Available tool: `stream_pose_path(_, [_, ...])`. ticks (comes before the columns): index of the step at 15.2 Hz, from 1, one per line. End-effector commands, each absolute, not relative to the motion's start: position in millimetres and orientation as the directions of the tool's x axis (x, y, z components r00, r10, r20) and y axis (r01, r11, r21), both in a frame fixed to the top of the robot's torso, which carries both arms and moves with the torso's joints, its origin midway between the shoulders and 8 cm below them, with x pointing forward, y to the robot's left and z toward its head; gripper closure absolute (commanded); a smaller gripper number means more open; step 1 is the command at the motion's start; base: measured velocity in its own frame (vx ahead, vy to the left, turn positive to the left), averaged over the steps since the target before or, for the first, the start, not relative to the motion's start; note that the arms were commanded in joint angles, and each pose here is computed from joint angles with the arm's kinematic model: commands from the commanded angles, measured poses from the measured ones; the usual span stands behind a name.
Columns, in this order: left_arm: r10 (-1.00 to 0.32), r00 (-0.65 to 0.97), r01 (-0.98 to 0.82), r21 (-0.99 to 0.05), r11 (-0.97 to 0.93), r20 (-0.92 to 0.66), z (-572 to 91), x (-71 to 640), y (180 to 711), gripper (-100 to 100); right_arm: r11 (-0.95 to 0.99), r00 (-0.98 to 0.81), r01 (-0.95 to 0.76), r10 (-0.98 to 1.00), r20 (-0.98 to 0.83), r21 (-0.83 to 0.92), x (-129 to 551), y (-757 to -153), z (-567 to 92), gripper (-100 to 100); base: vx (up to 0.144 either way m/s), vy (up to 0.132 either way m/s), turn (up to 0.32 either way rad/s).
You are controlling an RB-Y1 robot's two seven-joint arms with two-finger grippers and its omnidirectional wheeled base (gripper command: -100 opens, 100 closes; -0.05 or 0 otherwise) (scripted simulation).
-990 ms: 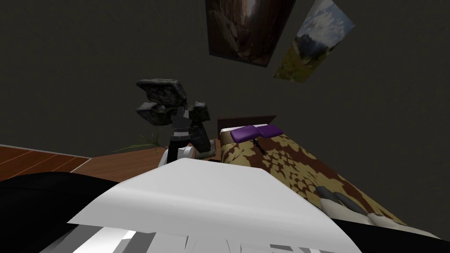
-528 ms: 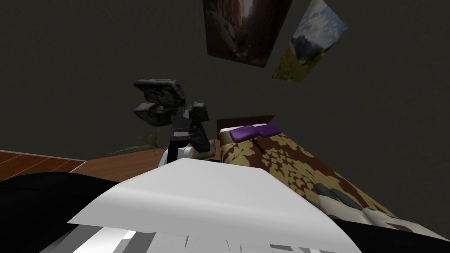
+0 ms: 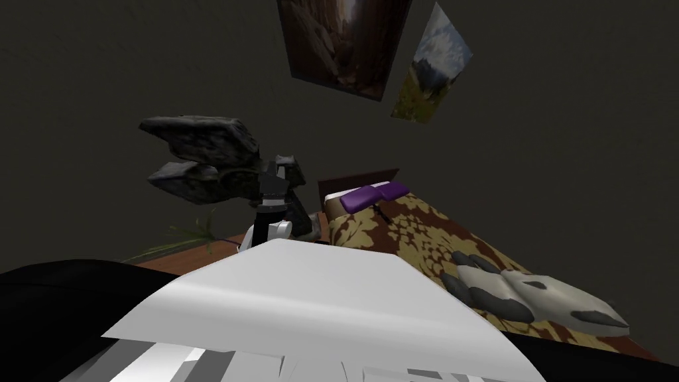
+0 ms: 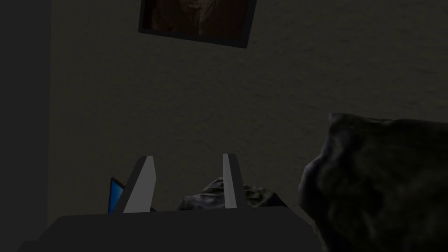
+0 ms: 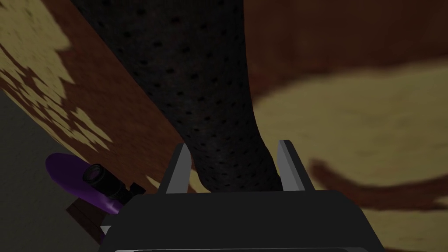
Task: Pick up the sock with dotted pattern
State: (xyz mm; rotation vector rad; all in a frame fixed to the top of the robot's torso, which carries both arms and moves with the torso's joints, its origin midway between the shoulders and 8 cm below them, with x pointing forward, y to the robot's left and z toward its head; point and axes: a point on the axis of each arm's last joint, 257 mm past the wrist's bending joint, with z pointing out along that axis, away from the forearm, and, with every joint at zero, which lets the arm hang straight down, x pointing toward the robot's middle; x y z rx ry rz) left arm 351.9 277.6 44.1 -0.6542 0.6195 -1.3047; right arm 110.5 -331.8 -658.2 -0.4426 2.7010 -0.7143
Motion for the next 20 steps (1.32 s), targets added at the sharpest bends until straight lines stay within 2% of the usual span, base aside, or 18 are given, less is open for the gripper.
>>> stream_pose_path(1, [-0.986,0.158,0.659,-0.739,0.140,-0.046,44.1,351.9,277.6,0,0.814,-0.882,-0.265,-0.421,-0.211,-0.518,124.5,-327.8,-658.4,100,0.018,0.028,-0.418])
stream_pose_path(4, [-0.986,0.158,0.659,-0.739,0.140,-0.046,44.2,351.9,277.5,0,0.807,-0.859,-0.295,-0.459,-0.228,-0.512,143.7,-324.0,-656.5,100,0.017,0.021,-0.209])
stream_pose_path(16, [-0.986,0.158,0.659,-0.739,0.140,-0.046,44.1,351.9,277.6,0,0.696,-0.705,-0.504,-0.674,-0.222,-0.512,206.5,-302.2,-647.9,100,0.019,0.035,-0.387])
stream_pose_path(18, [-0.986,0.158,0.659,-0.739,0.140,-0.046,44.1,351.9,277.5,0,0.679,-0.693,-0.522,-0.691,-0.208,-0.516,206.1,-302.3,-648.2,100,0.008,0.029,-0.073])
stream_pose_path(20, [-0.986,0.158,0.659,-0.739,0.140,-0.046,44.1,351.9,277.6,0,0.653,-0.653,-0.557,-0.726,-0.215,-0.513,219.3,-295.4,-645.5,100,0.013,0.023,-0.386])
